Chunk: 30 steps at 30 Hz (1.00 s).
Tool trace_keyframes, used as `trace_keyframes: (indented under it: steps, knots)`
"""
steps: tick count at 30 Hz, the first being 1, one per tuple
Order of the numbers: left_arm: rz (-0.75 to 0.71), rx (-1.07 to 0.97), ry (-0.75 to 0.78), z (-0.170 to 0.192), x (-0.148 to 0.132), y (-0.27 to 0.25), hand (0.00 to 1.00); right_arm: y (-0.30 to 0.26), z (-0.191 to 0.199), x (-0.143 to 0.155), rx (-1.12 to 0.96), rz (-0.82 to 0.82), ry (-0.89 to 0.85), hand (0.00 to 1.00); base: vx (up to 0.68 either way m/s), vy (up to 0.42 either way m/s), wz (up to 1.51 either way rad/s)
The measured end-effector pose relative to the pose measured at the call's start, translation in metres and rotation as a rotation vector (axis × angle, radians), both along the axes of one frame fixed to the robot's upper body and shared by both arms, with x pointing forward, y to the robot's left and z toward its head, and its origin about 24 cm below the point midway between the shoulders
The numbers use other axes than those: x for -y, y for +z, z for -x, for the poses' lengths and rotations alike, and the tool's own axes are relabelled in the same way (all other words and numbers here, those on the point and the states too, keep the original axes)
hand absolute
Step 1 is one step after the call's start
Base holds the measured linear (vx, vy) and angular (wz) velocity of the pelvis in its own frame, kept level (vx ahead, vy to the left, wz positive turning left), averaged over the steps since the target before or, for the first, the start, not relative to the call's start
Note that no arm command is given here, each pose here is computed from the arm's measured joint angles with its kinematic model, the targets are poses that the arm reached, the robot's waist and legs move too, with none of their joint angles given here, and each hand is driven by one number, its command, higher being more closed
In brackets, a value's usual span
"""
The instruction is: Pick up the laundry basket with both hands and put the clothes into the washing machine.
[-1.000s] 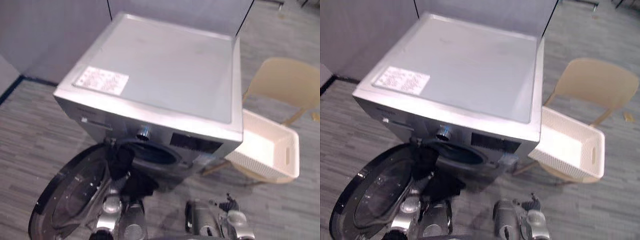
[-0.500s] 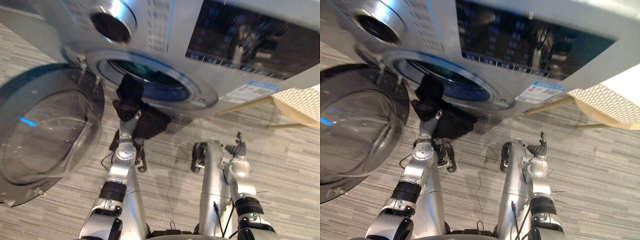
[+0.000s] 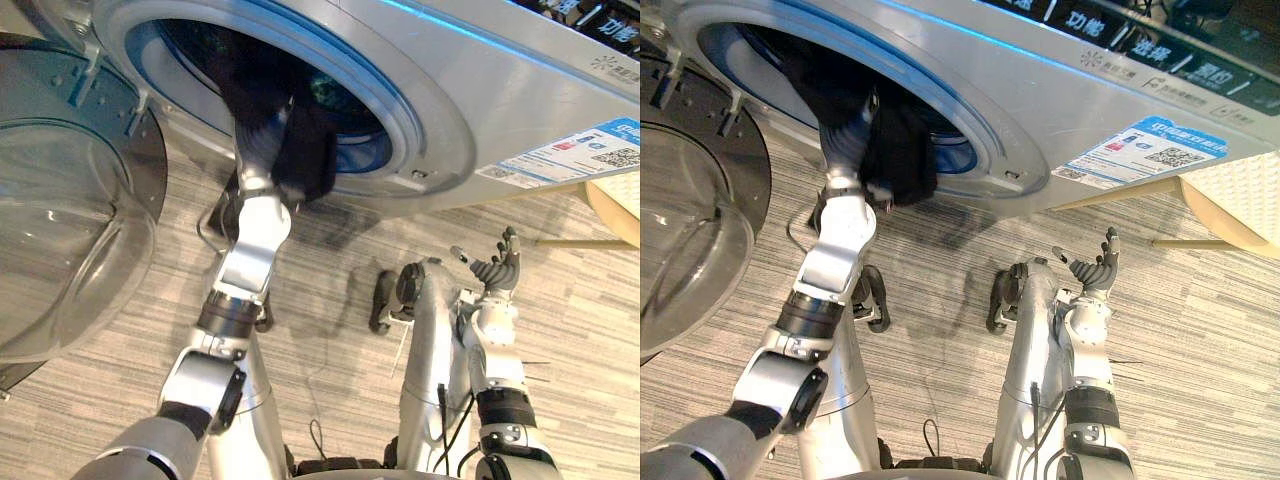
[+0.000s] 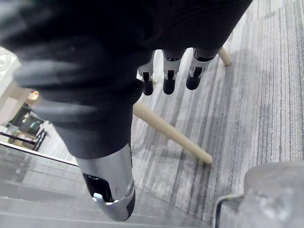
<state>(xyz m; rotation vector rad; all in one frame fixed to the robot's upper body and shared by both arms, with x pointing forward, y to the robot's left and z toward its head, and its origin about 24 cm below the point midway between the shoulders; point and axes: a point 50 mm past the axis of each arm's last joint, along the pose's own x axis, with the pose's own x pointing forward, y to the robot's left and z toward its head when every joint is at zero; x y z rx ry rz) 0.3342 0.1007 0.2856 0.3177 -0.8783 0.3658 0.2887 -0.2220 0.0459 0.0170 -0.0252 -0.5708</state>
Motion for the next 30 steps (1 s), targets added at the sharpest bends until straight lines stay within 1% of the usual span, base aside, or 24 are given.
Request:
trace_keyframes:
  steps: [2, 4, 6, 8, 9, 12, 16, 18, 20, 23, 25, 28, 30]
  knots:
    - [-0.073, 0.093, 0.089, 0.004, 0.002, 0.024, 1.00, 0.001, 0.000, -0.001, 0.015, -0.001, 0.002, 0.00, 0.03, -0.031, -0.08]
    - [-0.125, 0.142, 0.157, 0.005, 0.003, 0.037, 1.00, 0.002, 0.000, -0.002, 0.026, -0.006, 0.003, 0.00, 0.04, -0.030, -0.05]
    - [-0.210, 0.159, 0.239, -0.002, 0.003, 0.052, 1.00, 0.002, 0.000, -0.002, 0.028, -0.008, 0.005, 0.00, 0.05, -0.025, -0.08]
    - [-0.263, 0.172, 0.294, -0.006, 0.002, 0.063, 1.00, 0.002, -0.001, -0.003, 0.034, -0.008, 0.008, 0.00, 0.05, -0.018, -0.11]
    - [-0.308, 0.183, 0.357, -0.010, -0.001, 0.073, 0.00, 0.001, -0.003, -0.006, 0.036, -0.015, 0.015, 0.00, 0.05, -0.017, -0.15]
    - [-0.352, 0.197, 0.455, -0.014, -0.008, 0.088, 0.00, -0.004, -0.006, -0.013, 0.025, -0.032, 0.030, 0.00, 0.05, -0.014, -0.15]
    - [-0.369, 0.160, 0.501, -0.022, -0.018, 0.094, 0.00, -0.003, -0.008, -0.017, 0.027, -0.014, 0.052, 0.00, 0.05, -0.017, -0.10]
    - [-0.406, 0.112, 0.512, -0.027, -0.025, 0.097, 0.00, -0.002, -0.008, -0.021, 0.035, -0.007, 0.071, 0.00, 0.04, -0.009, -0.11]
    - [-0.473, -0.025, 0.508, -0.041, -0.034, 0.091, 0.00, -0.001, -0.009, -0.024, 0.051, -0.010, 0.087, 0.00, 0.05, -0.014, -0.10]
    - [-0.514, -0.153, 0.476, -0.051, -0.041, 0.082, 0.00, -0.001, -0.009, -0.024, 0.054, -0.021, 0.108, 0.00, 0.04, -0.007, -0.04]
    - [-0.520, -0.194, 0.459, -0.055, -0.043, 0.078, 0.00, 0.000, -0.010, -0.023, 0.054, -0.017, 0.116, 0.00, 0.00, 0.000, 0.00]
    - [-0.491, -0.212, 0.440, -0.055, -0.045, 0.078, 0.00, 0.000, -0.010, -0.022, 0.055, -0.015, 0.124, 0.00, 0.01, -0.018, 0.05]
    - [-0.419, -0.191, 0.426, -0.053, -0.046, 0.079, 0.00, -0.001, -0.009, -0.021, 0.054, -0.016, 0.119, 0.00, -0.01, -0.031, 0.13]
